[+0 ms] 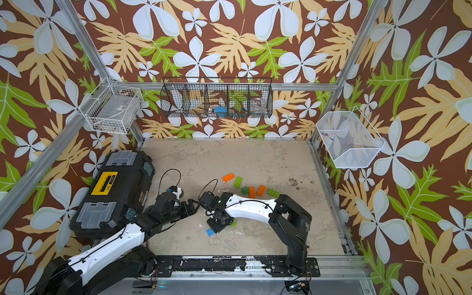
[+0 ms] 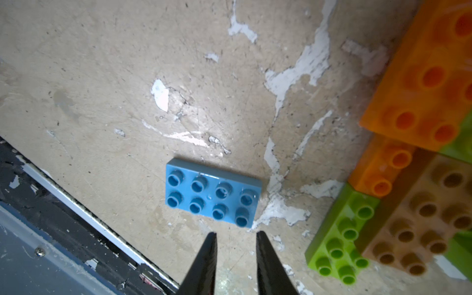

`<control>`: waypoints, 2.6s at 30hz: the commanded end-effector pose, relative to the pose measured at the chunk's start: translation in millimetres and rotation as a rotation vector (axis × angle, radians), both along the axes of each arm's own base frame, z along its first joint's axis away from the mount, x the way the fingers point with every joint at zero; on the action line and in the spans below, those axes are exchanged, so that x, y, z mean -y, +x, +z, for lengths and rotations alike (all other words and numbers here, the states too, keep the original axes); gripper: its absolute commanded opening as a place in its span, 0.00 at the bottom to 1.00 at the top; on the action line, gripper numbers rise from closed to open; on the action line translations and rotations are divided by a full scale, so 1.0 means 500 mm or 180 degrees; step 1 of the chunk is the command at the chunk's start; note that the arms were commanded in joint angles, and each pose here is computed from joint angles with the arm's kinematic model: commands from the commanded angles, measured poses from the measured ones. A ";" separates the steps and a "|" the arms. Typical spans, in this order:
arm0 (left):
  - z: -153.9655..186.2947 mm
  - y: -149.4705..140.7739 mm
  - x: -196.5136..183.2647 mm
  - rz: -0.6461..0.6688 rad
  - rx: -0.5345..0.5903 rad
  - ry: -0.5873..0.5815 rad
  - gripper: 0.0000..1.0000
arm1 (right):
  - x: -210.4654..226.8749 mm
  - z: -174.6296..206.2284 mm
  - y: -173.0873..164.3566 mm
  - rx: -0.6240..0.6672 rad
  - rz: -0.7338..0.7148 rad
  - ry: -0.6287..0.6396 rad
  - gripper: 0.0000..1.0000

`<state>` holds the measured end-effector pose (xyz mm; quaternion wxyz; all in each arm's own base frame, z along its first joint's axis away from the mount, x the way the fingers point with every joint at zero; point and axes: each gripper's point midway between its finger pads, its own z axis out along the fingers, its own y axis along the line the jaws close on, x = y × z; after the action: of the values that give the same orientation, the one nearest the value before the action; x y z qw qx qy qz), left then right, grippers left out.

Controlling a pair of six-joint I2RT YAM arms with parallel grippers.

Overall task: Assemble a small pinwheel with lego
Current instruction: Place the lego brick at the center of the board, then pick up the lego brick from the center of the board, then assemble the lego brick with the lego brick.

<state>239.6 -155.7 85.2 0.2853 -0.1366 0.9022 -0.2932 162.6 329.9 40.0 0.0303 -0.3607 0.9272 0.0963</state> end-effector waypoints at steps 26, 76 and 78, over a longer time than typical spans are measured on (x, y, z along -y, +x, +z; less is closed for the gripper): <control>0.018 0.012 -0.002 0.0064 0.0101 -0.0001 0.90 | 0.037 -0.048 0.023 0.0024 -0.0257 -0.0433 0.14; -0.013 -0.038 0.055 -0.0184 0.0059 0.0127 0.89 | 0.063 0.010 0.146 0.0261 -0.0722 -0.0301 0.09; -0.011 -0.038 0.056 -0.0187 0.0063 0.0121 0.89 | 0.063 0.008 0.147 0.0270 -0.0716 -0.0316 0.09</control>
<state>218.3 -183.0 75.8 0.2812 -0.1031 0.9106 -0.2846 232.0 302.0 43.7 0.0563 -0.2557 0.9641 0.0449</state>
